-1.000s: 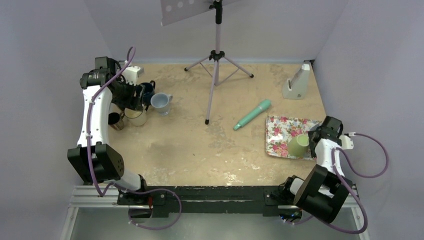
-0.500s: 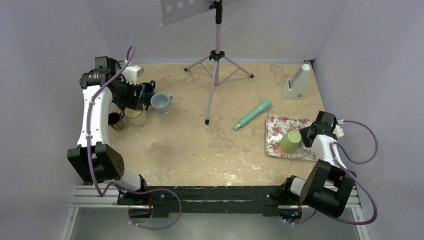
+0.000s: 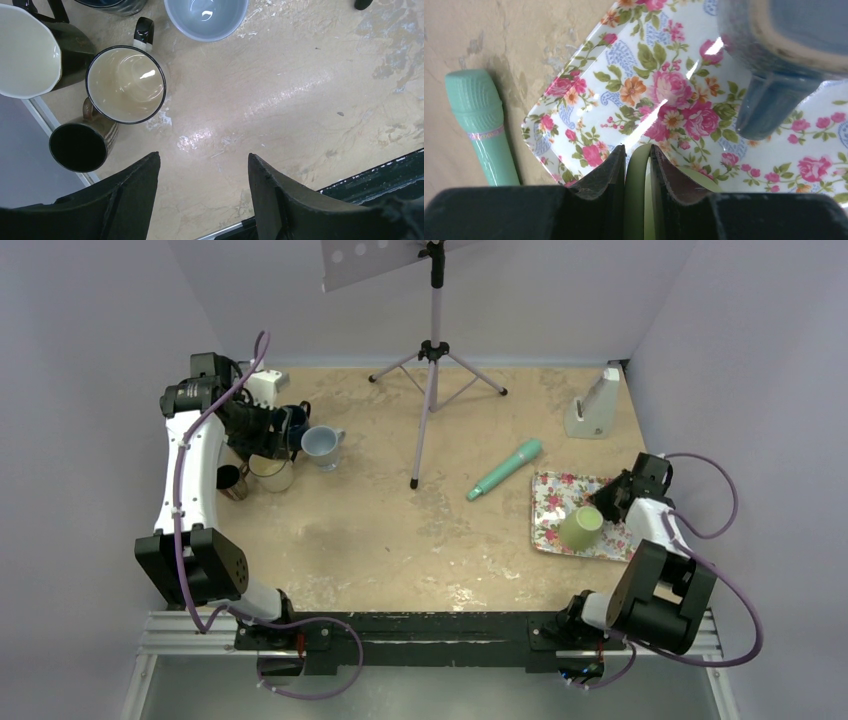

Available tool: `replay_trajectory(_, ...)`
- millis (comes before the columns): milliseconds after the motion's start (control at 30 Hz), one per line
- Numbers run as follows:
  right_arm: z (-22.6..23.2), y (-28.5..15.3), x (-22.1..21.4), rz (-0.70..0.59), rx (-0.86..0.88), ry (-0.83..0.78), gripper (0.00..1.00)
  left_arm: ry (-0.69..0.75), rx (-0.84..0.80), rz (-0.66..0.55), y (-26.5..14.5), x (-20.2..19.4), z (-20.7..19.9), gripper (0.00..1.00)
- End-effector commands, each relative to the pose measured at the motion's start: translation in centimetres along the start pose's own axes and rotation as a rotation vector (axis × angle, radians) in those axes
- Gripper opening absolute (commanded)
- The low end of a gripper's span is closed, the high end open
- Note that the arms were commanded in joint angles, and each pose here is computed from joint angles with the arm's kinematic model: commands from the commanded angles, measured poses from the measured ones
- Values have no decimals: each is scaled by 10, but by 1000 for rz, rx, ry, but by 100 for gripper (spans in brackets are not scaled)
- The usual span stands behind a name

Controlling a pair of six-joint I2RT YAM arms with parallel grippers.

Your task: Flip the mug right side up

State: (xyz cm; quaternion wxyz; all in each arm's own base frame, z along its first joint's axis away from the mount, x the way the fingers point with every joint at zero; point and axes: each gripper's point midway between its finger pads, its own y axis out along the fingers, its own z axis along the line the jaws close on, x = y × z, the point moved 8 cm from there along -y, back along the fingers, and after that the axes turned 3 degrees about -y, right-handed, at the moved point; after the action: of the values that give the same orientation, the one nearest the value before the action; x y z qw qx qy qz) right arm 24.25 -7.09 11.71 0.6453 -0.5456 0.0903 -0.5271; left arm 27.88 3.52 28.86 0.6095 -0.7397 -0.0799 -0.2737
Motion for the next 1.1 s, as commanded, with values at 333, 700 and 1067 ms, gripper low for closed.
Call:
replay_trajectory(333, 52, -33, -13, 50, 374, -344, 0, 56, -318, -94, -26, 13, -52, 76)
replay_trajectory(700, 64, -45, -15, -27, 438, -432, 0, 116, -586, -59, -18, 8, -106, 76)
replay_trajectory(1067, 55, -41, -17, -24, 172, -509, 0, 188, -712, -15, -3, 16, -154, 76)
